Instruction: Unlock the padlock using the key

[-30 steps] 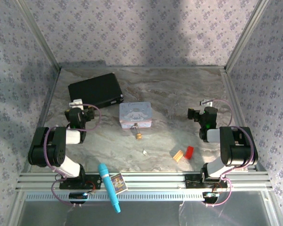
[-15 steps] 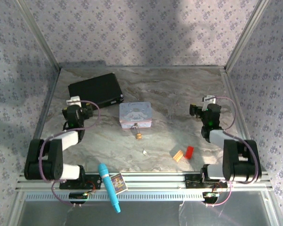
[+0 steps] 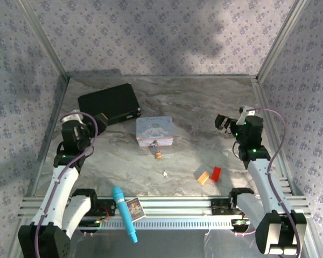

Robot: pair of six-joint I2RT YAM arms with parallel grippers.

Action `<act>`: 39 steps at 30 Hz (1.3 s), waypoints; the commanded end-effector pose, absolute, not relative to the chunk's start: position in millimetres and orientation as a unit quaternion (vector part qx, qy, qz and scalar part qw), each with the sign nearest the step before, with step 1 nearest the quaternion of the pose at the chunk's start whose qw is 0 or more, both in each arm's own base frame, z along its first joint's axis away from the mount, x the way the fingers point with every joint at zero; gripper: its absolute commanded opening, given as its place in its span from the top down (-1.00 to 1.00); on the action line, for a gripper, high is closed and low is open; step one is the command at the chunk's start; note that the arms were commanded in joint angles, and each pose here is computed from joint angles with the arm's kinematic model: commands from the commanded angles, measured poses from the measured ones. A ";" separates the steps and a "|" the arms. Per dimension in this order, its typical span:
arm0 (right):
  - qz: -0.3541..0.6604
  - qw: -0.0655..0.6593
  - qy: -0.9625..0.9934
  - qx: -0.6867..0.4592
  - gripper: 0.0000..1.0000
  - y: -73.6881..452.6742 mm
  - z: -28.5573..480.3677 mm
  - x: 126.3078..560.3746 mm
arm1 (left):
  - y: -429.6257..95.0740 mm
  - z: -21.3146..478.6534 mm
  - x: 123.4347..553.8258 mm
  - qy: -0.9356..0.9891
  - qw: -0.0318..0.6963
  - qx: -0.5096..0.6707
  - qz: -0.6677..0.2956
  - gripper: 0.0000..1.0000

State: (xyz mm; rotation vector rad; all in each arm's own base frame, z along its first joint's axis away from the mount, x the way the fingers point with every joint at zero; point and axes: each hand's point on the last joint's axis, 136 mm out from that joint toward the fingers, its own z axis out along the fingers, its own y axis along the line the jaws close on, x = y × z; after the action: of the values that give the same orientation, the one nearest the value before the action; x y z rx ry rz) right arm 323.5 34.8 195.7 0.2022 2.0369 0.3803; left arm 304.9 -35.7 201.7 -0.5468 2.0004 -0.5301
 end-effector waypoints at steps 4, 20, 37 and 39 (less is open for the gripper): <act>0.195 0.355 0.913 0.033 -0.95 105.0 154.6 274.3 | -125.6 162.2 261.3 0.879 0.309 -0.174 -0.318 -1.00; 0.198 0.202 0.952 -0.115 -0.33 266.5 68.8 183.5 | -223.5 114.5 205.9 0.896 0.205 -0.137 -0.369 -0.90; 0.131 0.152 0.968 -0.148 0.20 296.9 28.9 146.2 | -215.4 104.3 198.3 0.896 0.205 -0.158 -0.361 -0.89; 0.121 0.151 0.970 -0.149 0.22 296.4 24.9 144.0 | -216.1 104.3 198.9 0.896 0.205 -0.157 -0.361 -0.89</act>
State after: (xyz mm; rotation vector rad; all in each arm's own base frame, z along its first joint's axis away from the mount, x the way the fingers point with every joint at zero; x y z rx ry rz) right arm 143.2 300.8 27.1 -0.4760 2.7737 0.4268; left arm 195.3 -212.5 98.5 -0.4324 2.5216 -0.9920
